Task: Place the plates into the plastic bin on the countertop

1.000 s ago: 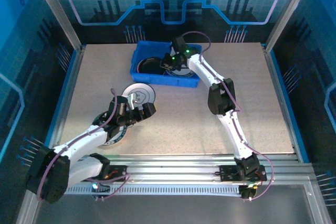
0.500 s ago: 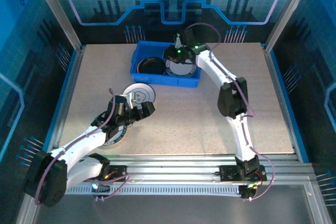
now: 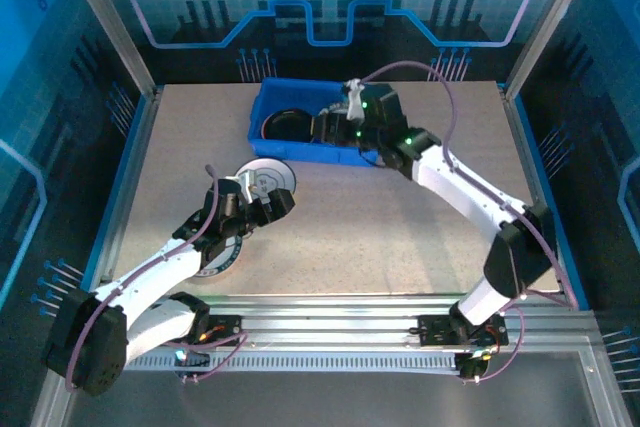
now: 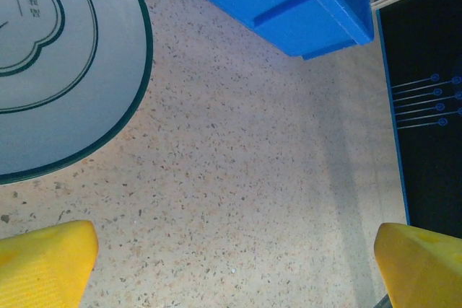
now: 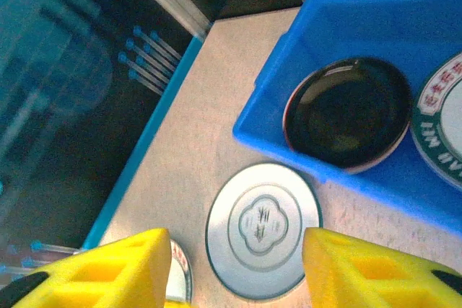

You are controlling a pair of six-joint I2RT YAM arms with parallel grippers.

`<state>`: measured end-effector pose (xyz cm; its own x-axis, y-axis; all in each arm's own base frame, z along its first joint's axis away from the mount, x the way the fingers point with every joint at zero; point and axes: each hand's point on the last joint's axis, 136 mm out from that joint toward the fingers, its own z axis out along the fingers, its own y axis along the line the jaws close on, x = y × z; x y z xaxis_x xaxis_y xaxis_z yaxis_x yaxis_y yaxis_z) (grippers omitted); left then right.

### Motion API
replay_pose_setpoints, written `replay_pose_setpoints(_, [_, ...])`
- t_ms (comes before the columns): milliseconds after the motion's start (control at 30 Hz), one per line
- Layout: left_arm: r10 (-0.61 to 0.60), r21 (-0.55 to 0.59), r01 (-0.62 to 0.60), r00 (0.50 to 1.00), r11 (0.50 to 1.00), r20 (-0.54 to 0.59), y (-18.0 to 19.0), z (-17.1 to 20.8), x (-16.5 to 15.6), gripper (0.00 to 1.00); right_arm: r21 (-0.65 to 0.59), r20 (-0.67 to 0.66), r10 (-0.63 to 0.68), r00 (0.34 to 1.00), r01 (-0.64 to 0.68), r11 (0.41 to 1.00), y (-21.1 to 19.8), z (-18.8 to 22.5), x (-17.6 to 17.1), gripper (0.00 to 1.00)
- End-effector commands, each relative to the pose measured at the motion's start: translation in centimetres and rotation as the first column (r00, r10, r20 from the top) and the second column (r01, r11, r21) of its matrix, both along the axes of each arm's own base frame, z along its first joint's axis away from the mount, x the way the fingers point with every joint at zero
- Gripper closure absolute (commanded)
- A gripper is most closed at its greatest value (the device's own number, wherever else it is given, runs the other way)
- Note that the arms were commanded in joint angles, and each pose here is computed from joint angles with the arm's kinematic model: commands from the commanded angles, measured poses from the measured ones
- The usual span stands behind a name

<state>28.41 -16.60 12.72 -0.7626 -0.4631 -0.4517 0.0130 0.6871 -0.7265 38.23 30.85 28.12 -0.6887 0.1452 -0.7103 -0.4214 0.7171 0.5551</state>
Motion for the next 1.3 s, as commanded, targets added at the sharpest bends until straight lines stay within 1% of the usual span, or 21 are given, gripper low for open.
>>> replay_pose_setpoints(0, [-0.002, 0.024, 0.001, 0.999, 1.000, 0.047, 0.0, 1.2, 0.2, 0.01, -0.019, 0.104, 0.009, 0.995, -0.007, 1.000, 0.4, 0.2, -2.1, 0.46])
replay_pose_setpoints(133, [0.011, 0.041, -0.014, 0.998, 0.999, 0.059, 0.5, 1.4, 0.1, 0.01, 0.062, 0.097, 0.000, 0.995, -0.006, 0.998, 0.5, -1.9, -4.6, 0.41])
replay_pose_setpoints(233, [0.024, 0.053, -0.028, 0.997, 0.998, 0.072, 1.0, 1.8, -0.2, 0.01, 0.121, 0.135, -0.030, 0.990, 0.013, 0.993, 0.7, -3.2, -5.6, 0.40])
replay_pose_setpoints(300, [0.028, 0.062, -0.033, 0.996, 0.998, 0.079, 1.2, 2.1, -0.4, 0.01, 0.131, 0.143, -0.045, 0.989, 0.026, 0.991, 1.0, -3.7, -5.7, 0.40])
replay_pose_setpoints(333, [0.025, 0.070, -0.031, 0.996, 0.997, 0.081, 1.3, 2.3, -0.5, 0.01, 0.106, 0.123, -0.034, 0.992, 0.021, 0.994, 1.1, -5.4, -6.1, 0.40])
replay_pose_setpoints(467, [0.023, 0.117, -0.033, 0.996, 0.993, 0.087, 2.0, 2.9, -0.8, 0.01, 0.073, 0.045, -0.019, 0.999, 0.015, 0.997, 2.3, -9.0, -6.3, 0.40])
replay_pose_setpoints(567, [0.037, 0.119, -0.049, 0.995, 0.992, 0.094, 2.7, 3.3, -0.9, 0.01, 0.072, -0.028, -0.002, 1.000, 0.004, 0.997, 3.6, -11.7, -6.2, 0.44])
replay_pose_setpoints(700, [0.058, 0.071, -0.064, 0.995, 0.995, 0.085, 3.1, 3.4, -0.9, 0.01, 0.053, -0.150, -0.002, 0.989, 0.010, 0.999, 4.9, -14.9, -5.4, 0.50])
replay_pose_setpoints(800, [0.074, 0.012, -0.075, 0.995, 0.997, 0.071, 3.2, 3.1, -1.0, 0.01, 0.055, -0.217, -0.029, 0.976, 0.042, 0.998, 5.5, -17.2, -4.7, 0.51])
replay_pose_setpoints(900, [0.079, -0.019, -0.079, 0.996, 0.997, 0.051, 3.3, 2.5, -1.2, 0.01, 0.053, -0.298, -0.043, 0.954, 0.062, 0.997, 6.1, -19.0, -4.0, 0.51])
replay_pose_setpoints(1033, [0.082, -0.019, -0.081, 0.996, 0.996, 0.040, 3.4, 1.9, -1.4, 0.01, 0.033, -0.391, -0.065, 0.918, 0.084, 0.996, 6.7, -21.0, -3.6, 0.51])
replay_pose_setpoints(1167, [0.093, -0.010, -0.093, 0.995, 0.996, 0.039, 3.7, 1.5, -1.4, 0.01, 0.021, -0.439, -0.069, 0.896, 0.086, 0.996, 7.3, -22.6, -3.2, 0.51])
replay_pose_setpoints(1267, [0.093, -0.005, -0.093, 0.995, 0.996, 0.038, 3.8, 1.4, -1.3, 0.01, 0.031, -0.469, -0.074, 0.880, 0.100, 0.994, 7.5, -23.5, -2.8, 0.56])
